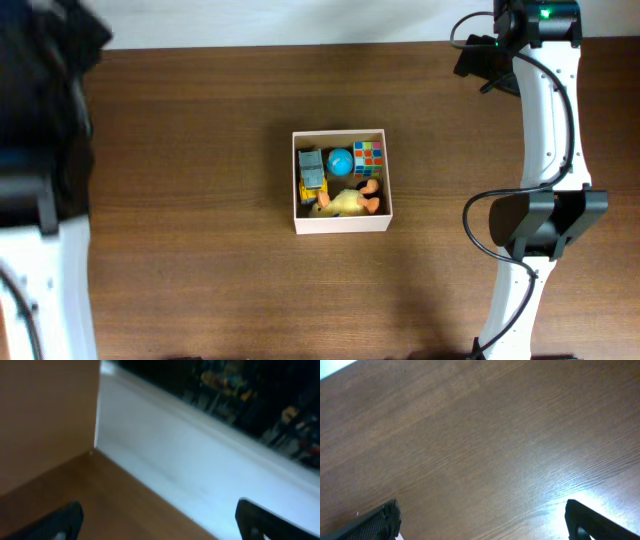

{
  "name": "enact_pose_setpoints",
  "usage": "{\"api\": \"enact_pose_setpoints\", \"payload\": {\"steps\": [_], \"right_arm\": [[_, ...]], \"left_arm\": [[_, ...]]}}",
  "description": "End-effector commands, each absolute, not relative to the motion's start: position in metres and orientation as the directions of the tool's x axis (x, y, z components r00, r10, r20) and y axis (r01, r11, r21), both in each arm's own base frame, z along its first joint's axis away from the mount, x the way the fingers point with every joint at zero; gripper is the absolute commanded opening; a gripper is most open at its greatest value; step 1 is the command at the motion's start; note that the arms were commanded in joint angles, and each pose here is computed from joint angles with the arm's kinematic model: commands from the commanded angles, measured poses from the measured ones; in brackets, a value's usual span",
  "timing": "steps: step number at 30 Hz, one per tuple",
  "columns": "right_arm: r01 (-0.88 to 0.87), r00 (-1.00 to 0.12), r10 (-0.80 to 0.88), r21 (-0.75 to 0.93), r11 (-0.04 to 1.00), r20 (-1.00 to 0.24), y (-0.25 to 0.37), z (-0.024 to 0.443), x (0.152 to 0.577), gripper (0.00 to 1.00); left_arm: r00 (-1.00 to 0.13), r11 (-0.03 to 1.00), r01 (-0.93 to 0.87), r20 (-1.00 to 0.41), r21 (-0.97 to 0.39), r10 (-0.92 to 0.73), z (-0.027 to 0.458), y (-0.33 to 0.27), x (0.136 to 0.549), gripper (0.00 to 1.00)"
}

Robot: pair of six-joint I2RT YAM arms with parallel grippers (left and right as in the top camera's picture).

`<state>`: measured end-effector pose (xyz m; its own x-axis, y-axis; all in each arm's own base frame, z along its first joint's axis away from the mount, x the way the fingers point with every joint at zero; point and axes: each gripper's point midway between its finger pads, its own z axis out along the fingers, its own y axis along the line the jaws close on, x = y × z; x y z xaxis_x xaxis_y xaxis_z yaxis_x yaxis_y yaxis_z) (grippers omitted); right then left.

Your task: Pack container

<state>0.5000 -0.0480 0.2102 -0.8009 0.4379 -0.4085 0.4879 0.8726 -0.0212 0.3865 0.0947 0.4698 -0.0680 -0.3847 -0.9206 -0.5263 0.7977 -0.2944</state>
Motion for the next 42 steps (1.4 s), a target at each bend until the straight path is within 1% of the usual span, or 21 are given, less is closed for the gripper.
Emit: {"api": "enact_pose_setpoints", "payload": {"steps": [1,4,9,12,14,19,27,35,42], "right_arm": [[0.499,-0.789,0.444,-0.023,0.866,-0.424,-0.052,0.217,0.499,0.99],[0.499,-0.789,0.444,-0.023,0.866,-0.424,-0.052,0.217,0.499,0.99],[0.499,-0.789,0.444,-0.023,0.866,-0.424,-0.052,0.217,0.499,0.99],[0.499,-0.789,0.444,-0.023,0.866,-0.424,-0.052,0.217,0.499,0.99],[0.499,-0.789,0.444,-0.023,0.866,-0.424,-0.052,0.217,0.499,0.99],[0.499,-0.789,0.444,-0.023,0.866,-0.424,-0.052,0.217,0.499,0.99],[0.499,-0.789,0.444,-0.023,0.866,-0.424,-0.052,0.217,0.499,0.99],[0.499,-0.789,0.444,-0.023,0.866,-0.424,-0.052,0.217,0.499,0.99],[0.499,-0.789,0.444,-0.023,0.866,-0.424,-0.052,0.217,0.499,0.99]], "left_arm": [[-0.168,0.803,-0.551,-0.912,-0.229,-0.375,0.399,0.1,0.381,0.99],[-0.141,0.812,-0.539,-0.926,-0.226,-0.351,0.363,0.101,0.367,0.99],[-0.066,0.885,-0.421,-0.967,-0.198,-0.248,0.322,0.086,0.352,0.99],[-0.014,0.89,-0.403,-0.971,-0.214,-0.24,0.3,0.083,0.334,0.99],[-0.005,0.89,-0.402,-0.971,-0.217,-0.239,0.288,0.082,0.321,0.99],[0.015,0.893,-0.395,-0.974,-0.213,-0.226,0.268,0.079,0.293,0.99],[0.104,0.906,-0.353,-0.972,-0.234,-0.21,0.243,0.071,0.255,0.99],[0.121,0.915,-0.325,-0.97,-0.239,-0.211,0.215,0.064,0.245,0.99],[0.092,0.923,-0.31,-0.974,-0.228,-0.209,0.184,0.06,0.243,0.99]]}}
